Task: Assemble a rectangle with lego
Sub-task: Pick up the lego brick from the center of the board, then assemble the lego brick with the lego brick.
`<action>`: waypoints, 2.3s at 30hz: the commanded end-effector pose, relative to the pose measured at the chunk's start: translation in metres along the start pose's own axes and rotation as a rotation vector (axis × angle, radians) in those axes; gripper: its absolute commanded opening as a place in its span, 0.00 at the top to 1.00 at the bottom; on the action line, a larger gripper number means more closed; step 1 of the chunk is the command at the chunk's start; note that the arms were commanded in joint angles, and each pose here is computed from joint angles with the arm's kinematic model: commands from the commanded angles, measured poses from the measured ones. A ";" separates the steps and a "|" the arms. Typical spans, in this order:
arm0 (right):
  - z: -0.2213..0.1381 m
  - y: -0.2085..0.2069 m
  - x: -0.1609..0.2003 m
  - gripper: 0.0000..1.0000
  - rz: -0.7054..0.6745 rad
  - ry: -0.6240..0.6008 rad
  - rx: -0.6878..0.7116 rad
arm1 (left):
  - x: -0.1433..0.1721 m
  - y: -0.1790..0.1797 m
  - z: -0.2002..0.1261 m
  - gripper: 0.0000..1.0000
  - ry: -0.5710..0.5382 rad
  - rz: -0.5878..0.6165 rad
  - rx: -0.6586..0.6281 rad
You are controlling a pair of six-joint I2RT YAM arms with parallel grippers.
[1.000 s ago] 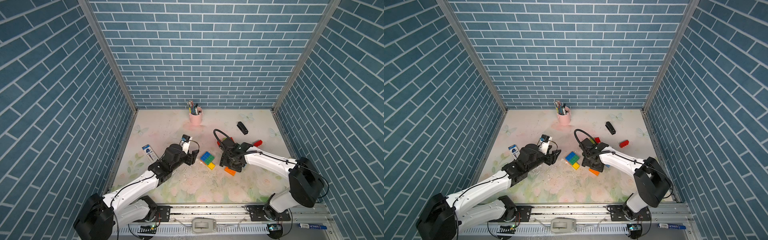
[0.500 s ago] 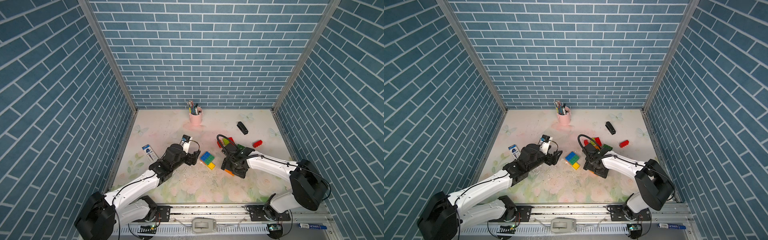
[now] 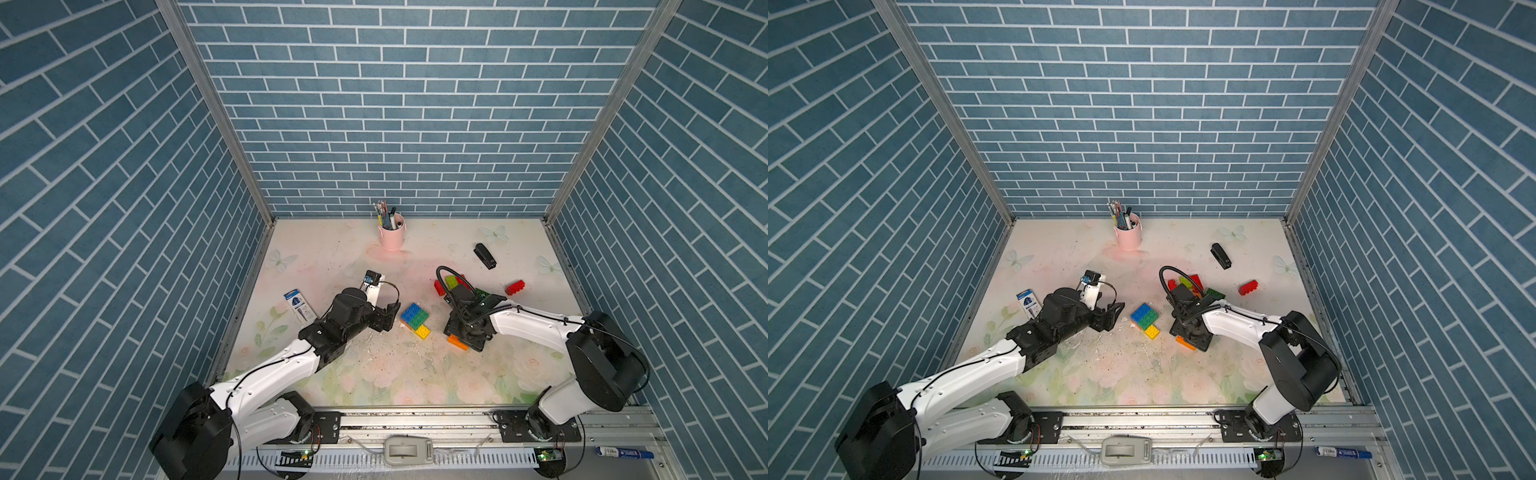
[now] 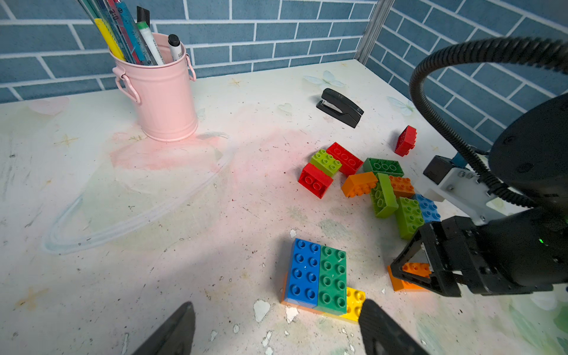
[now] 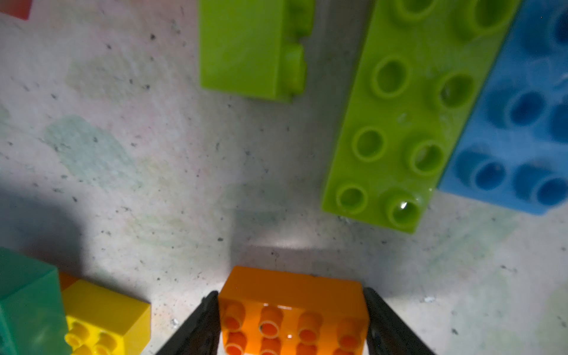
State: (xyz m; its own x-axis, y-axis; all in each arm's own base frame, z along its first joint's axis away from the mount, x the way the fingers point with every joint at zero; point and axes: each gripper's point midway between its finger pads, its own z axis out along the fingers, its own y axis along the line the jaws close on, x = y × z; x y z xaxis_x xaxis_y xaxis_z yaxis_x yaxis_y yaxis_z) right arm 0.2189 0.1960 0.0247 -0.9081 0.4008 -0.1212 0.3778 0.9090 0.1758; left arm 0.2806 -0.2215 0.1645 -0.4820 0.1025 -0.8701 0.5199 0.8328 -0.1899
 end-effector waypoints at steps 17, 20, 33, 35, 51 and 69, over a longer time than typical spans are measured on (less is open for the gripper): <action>-0.035 0.011 0.001 0.41 -0.415 0.075 0.039 | -0.003 0.021 -0.010 0.19 0.020 0.015 -0.119; -0.052 0.022 0.007 0.42 -0.571 0.130 -0.005 | 0.003 0.035 -0.014 0.22 0.053 -0.027 -0.173; -0.054 0.075 0.012 0.49 -0.999 0.197 -0.076 | 0.030 0.071 -0.013 0.33 0.105 -0.224 -0.237; -0.050 0.080 0.015 0.50 -1.030 0.194 -0.076 | 0.032 0.073 -0.013 0.33 0.108 -0.222 -0.245; -0.027 0.102 0.019 0.56 -1.160 0.175 -0.076 | 0.040 0.079 -0.012 0.28 0.122 -0.238 -0.267; -0.018 0.104 0.020 0.61 -1.211 0.190 -0.064 | 0.041 0.076 -0.009 0.28 0.122 -0.239 -0.244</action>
State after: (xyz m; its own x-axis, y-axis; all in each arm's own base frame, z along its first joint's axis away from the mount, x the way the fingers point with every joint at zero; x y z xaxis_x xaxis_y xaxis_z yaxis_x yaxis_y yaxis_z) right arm 0.2360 0.2951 0.0606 -0.7204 -0.6856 -0.1050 -0.6936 0.7113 0.1142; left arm 0.2943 -0.1513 0.1235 -0.6523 -0.0580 -0.7558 0.2100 0.9442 -0.2537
